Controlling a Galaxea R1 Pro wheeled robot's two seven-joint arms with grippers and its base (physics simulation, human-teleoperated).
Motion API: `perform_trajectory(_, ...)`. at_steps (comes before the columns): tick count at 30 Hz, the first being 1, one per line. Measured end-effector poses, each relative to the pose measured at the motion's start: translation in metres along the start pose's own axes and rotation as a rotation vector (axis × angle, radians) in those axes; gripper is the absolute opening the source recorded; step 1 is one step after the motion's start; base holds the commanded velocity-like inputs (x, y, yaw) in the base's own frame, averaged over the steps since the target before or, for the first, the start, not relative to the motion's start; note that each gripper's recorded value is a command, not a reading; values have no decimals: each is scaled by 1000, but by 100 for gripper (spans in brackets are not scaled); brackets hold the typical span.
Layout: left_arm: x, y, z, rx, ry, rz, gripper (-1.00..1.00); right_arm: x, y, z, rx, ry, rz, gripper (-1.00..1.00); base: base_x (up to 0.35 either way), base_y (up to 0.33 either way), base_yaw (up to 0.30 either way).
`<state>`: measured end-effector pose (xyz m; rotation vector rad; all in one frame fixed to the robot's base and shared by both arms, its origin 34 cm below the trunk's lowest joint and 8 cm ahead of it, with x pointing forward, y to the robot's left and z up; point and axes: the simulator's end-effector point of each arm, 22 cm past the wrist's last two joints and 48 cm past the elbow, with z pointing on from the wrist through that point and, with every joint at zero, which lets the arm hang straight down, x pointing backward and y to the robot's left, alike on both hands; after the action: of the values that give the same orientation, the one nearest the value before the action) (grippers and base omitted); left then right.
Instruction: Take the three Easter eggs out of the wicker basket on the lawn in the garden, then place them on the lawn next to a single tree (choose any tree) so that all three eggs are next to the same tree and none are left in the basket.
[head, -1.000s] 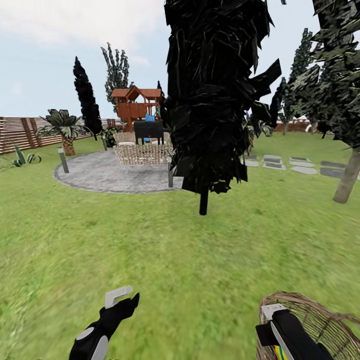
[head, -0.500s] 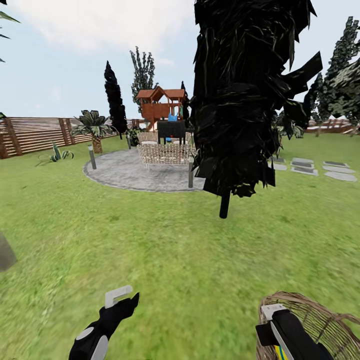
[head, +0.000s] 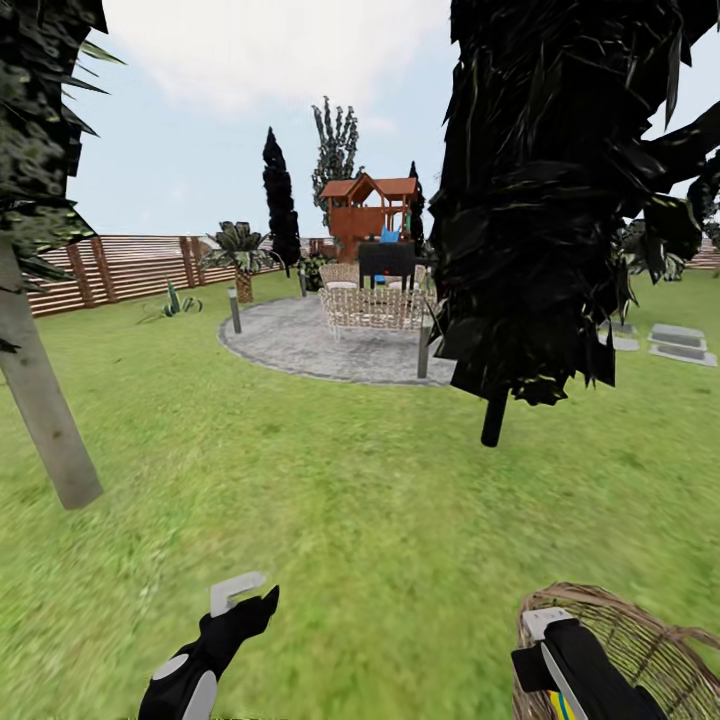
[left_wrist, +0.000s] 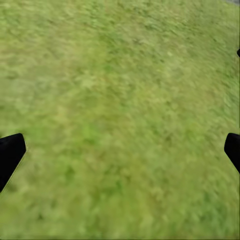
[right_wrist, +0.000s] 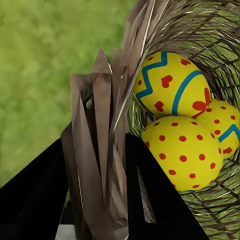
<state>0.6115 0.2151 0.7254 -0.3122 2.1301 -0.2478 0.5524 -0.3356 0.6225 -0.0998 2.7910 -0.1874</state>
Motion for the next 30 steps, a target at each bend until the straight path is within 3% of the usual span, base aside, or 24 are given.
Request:
perform_trajectory(18,-3,-2,-2,5,4,0,100,-2,-1,-5,2,0,-3,-100,24,0,290)
perform_trajectory(25,0,-1,-2,0,10,-3,100,-2,3,-4,-7,1,-1,-100,0,281,290)
perform_trajectory(30,-2,-3,-2,6,5,-2,100,-1,2,-5,-2,1,-3,-100,195,-41,289)
